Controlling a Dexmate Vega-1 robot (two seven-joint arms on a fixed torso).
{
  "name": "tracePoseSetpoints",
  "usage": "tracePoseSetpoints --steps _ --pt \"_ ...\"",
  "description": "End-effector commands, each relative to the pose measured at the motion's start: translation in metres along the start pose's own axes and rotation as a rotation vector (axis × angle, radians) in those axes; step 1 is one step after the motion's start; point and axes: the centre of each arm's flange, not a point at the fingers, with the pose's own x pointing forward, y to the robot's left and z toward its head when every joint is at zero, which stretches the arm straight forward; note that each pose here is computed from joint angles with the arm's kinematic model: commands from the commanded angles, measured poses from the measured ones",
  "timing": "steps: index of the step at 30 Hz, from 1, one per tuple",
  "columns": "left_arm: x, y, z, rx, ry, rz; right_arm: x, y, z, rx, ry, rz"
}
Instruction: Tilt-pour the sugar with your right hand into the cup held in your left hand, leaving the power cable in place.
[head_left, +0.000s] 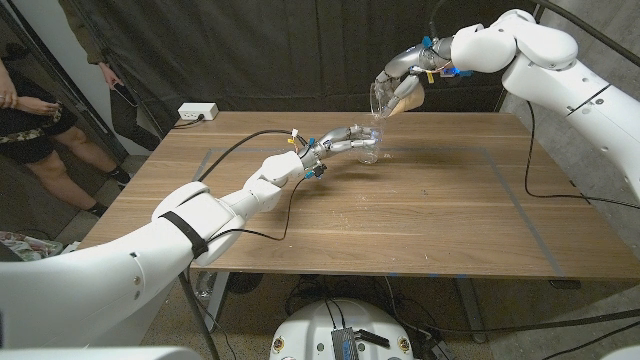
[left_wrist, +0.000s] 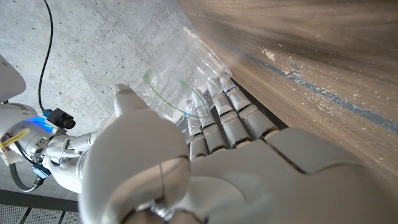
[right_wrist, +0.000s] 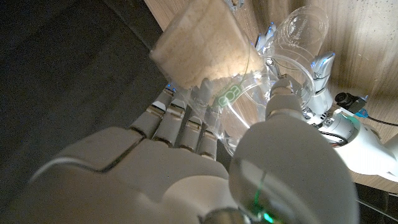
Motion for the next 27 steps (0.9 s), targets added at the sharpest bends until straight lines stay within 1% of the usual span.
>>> tracePoseSetpoints --steps 1,13,27 --pt "0.0016 0.0 0.0021 0.003 -0.004 -0.007 -0.0003 -0.0032 0.0014 -0.069 -0.002 -0.008" --pt "0.0001 0.0028 0.0057 0.018 -0.02 -0.011 -0.0002 -0.0103 0.0055 -0.139 -0.024 -0.003" --pt "0.0005 0.0007 0.0054 0.014 -0.021 -0.018 0.0039 -0.0122 0.0099 -0.203 -0.049 0.026"
